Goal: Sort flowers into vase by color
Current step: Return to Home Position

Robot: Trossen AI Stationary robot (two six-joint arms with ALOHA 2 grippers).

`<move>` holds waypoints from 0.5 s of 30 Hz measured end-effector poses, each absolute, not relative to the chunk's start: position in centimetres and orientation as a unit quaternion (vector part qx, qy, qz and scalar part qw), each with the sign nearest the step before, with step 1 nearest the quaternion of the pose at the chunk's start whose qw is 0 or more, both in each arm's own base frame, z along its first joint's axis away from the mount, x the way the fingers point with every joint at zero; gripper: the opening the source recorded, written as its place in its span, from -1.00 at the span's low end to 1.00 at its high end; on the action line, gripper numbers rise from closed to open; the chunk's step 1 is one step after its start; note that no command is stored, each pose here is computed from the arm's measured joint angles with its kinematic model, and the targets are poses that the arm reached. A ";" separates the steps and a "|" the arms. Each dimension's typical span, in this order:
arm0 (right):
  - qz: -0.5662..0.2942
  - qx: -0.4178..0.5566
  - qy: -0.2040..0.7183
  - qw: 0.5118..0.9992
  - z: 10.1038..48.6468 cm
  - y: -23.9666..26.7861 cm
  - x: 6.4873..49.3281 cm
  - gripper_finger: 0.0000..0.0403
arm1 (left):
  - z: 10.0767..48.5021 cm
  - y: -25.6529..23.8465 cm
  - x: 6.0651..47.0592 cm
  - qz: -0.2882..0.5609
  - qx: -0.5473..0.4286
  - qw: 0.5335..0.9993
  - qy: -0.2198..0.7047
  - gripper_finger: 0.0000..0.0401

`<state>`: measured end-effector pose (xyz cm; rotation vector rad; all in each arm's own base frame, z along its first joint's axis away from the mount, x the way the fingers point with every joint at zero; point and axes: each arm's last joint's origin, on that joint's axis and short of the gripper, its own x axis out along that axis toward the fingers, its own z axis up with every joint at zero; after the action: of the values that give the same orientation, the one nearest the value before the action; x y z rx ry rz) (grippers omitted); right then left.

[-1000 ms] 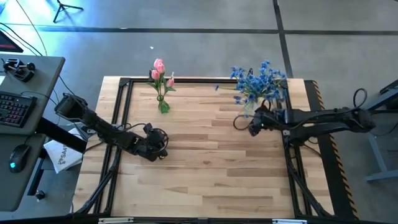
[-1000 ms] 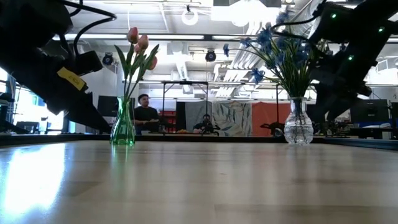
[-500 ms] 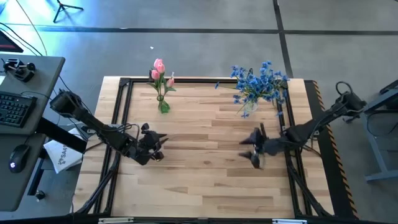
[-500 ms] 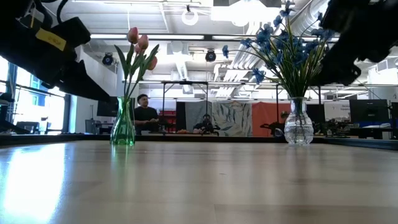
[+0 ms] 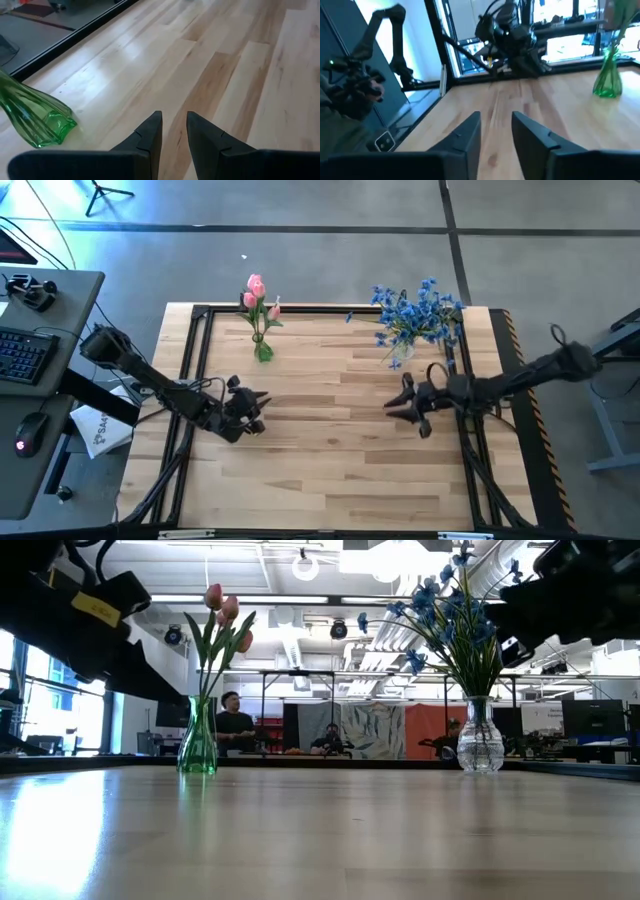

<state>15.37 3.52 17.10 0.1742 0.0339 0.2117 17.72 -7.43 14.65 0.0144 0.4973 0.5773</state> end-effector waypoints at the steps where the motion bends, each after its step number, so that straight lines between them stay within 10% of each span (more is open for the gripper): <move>1: 0.108 0.087 0.010 0.990 17.2 2.9 15.2 -0.48 | 14.6 -7.3 17.8 0.284 0.006 0.928 0.243 -0.62; 15: 0.087 0.090 0.033 0.992 17.5 0.0 11.2 -0.70 | 16.5 -5.2 18.1 0.272 0.027 0.929 0.249 -0.84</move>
<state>11.24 0.03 17.51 0.1806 0.0665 0.1739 18.07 -5.16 16.49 0.0551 0.5106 0.5581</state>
